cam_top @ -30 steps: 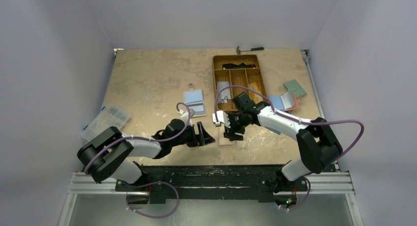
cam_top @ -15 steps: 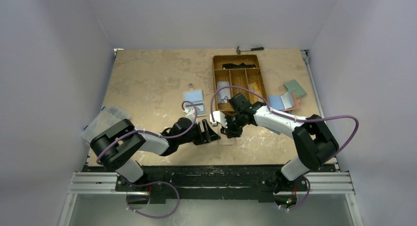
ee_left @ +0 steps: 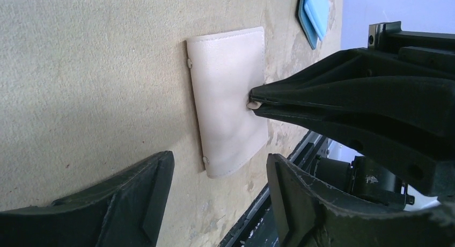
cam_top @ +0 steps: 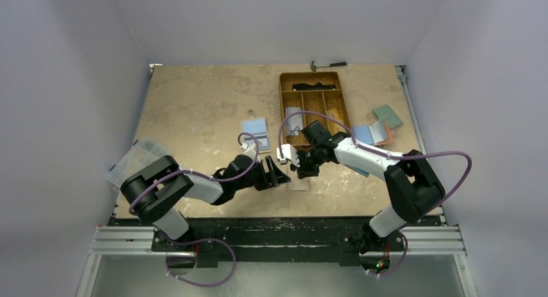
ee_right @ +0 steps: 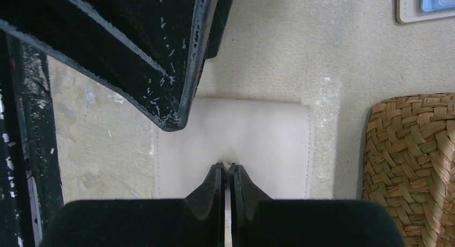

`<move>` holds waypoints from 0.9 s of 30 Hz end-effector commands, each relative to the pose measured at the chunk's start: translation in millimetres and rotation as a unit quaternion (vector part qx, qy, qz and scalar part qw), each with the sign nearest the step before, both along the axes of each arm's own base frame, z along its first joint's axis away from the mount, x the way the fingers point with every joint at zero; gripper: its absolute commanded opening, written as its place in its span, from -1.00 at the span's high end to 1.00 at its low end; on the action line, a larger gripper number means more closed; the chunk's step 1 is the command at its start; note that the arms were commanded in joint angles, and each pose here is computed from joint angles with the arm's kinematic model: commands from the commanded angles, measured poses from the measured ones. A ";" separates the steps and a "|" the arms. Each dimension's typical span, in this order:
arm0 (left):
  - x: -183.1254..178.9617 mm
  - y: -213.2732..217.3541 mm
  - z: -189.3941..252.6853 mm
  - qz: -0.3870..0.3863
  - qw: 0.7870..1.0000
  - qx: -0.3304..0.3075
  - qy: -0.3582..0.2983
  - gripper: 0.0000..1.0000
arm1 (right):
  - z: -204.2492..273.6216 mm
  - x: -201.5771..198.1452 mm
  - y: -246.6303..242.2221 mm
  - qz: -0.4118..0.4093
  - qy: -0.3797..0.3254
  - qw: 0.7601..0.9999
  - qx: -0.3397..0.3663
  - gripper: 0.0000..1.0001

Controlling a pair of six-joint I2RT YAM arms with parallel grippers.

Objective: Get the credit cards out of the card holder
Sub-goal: Open the card holder at the center of the board.

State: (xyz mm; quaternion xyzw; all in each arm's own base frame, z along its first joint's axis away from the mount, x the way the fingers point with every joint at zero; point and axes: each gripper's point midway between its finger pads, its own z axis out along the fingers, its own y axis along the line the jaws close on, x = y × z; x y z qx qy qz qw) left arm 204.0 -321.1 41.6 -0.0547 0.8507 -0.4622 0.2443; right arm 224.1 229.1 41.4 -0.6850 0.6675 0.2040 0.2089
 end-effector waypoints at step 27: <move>-3.4 40.4 6.6 0.027 0.996 0.076 -0.049 -0.38 | 0.4 -20.3 -61.9 0.054 0.014 0.998 0.019 0.48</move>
